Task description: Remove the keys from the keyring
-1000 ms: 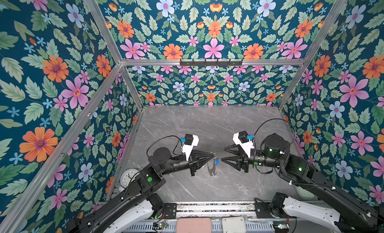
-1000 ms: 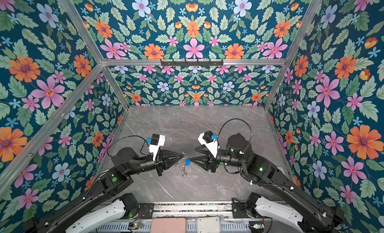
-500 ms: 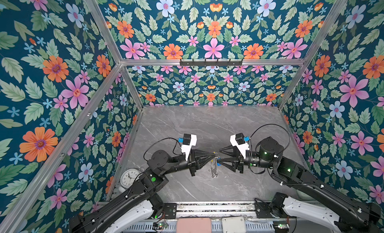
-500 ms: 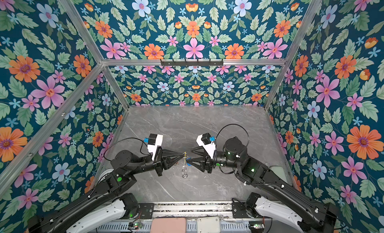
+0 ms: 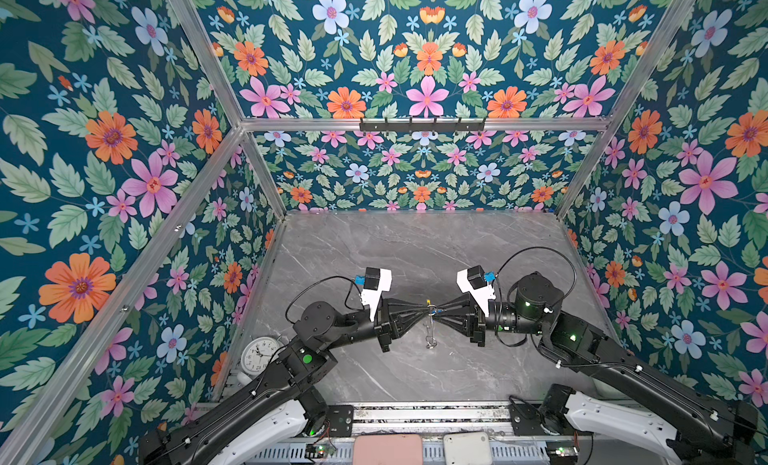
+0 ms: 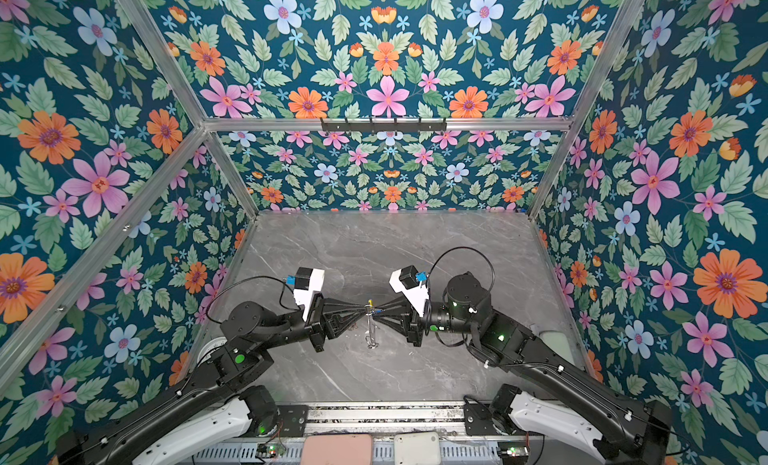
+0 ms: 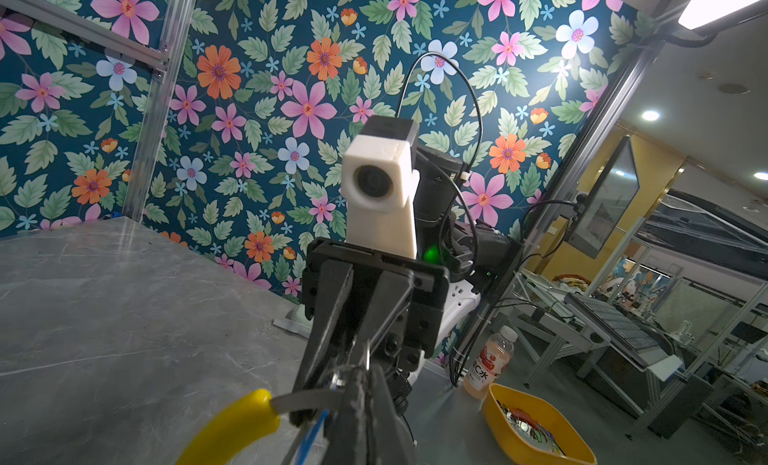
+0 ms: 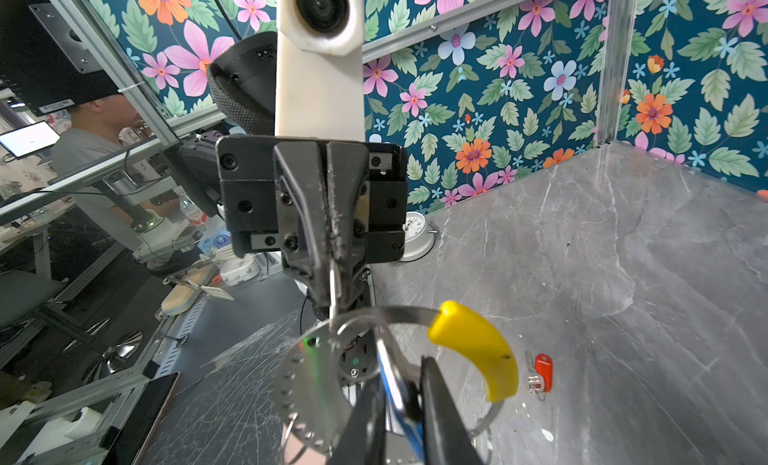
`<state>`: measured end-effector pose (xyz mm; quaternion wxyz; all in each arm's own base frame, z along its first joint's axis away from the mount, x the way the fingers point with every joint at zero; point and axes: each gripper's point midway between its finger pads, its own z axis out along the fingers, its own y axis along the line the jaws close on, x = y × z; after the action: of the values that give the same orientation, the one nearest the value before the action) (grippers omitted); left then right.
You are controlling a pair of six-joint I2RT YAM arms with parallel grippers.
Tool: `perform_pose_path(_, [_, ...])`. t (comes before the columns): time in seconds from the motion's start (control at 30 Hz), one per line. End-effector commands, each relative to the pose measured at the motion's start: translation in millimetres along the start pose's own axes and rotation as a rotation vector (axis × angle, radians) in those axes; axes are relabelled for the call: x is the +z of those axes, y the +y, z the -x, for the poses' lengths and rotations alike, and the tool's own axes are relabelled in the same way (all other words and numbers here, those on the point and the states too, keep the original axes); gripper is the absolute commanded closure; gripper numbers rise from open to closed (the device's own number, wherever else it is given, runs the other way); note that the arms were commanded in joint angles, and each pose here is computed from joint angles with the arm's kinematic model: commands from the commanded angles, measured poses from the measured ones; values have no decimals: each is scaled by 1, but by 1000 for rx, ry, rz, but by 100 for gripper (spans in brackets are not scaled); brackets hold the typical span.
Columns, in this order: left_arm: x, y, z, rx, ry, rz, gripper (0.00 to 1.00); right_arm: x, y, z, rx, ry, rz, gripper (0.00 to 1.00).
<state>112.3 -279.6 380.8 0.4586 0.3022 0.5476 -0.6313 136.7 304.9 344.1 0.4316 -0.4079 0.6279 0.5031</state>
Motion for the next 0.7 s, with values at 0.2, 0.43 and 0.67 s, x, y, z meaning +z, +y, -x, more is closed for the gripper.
perform_pose_path(0.2, [-1,-7,10,32,-35,-17,100,-2,6,6,-15,-3,18,100])
perform_pose_path(0.43, [-5,-9,10,42,-25,-12,100,-7,4,5,-23,32,-20,100])
perform_pose_path(0.67, [-6,-8,18,41,-78,-6,100,0,6,3,-3,71,18,100])
